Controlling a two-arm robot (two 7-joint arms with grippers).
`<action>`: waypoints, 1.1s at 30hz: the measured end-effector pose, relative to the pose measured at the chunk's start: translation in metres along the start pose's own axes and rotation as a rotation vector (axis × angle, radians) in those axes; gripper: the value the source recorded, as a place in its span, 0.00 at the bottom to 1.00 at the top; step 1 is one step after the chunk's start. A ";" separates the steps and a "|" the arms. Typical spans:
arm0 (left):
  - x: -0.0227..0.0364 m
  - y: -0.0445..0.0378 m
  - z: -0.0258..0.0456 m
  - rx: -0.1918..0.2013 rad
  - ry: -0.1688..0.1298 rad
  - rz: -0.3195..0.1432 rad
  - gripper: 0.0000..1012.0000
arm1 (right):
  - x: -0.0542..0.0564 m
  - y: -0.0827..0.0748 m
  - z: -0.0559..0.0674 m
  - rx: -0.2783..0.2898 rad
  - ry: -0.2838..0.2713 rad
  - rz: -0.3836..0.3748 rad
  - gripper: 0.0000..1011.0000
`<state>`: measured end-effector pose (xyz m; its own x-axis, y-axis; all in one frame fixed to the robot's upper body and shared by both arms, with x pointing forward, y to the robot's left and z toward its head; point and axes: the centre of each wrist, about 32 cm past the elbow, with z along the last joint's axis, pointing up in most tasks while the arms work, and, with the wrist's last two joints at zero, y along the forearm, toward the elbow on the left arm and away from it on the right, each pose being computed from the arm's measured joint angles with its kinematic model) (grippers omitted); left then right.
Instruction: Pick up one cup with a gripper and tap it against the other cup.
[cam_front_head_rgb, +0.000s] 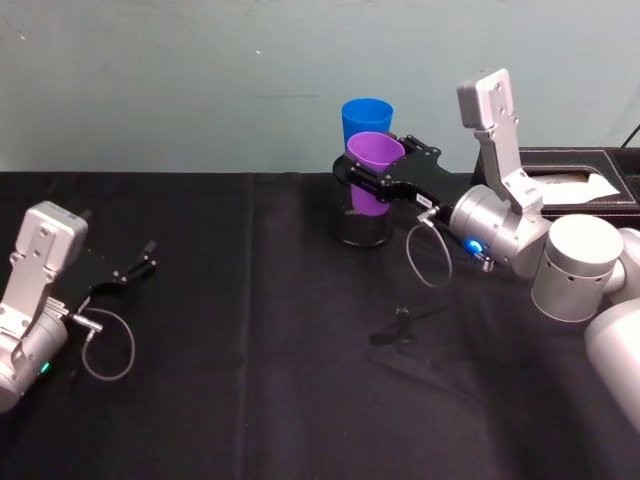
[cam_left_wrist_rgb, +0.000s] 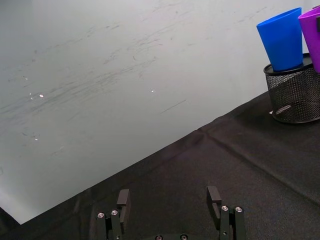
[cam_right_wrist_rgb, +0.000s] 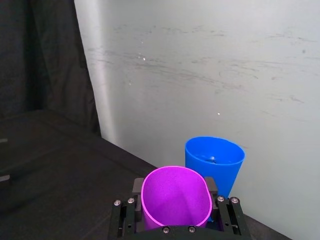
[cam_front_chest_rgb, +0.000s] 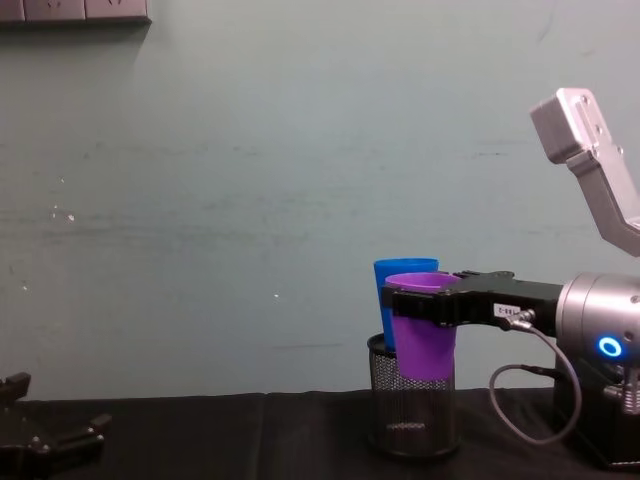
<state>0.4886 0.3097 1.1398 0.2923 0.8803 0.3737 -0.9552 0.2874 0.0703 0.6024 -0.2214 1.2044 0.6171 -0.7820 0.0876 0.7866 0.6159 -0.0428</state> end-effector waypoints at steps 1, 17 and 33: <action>0.0000 0.0000 0.0000 0.000 0.000 0.000 0.99 | 0.000 0.000 0.000 -0.001 0.000 -0.001 0.72; 0.0000 0.0000 0.0000 0.000 0.000 0.000 0.99 | 0.002 0.003 0.003 0.002 0.000 -0.012 0.72; 0.0000 0.0000 0.0000 0.000 0.000 0.000 0.99 | 0.002 0.002 0.004 0.003 0.000 -0.013 0.72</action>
<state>0.4886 0.3097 1.1398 0.2923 0.8803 0.3738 -0.9553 0.2873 0.0703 0.6054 -0.2213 1.2086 0.6069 -0.7899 0.0882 0.7945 0.6061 -0.0390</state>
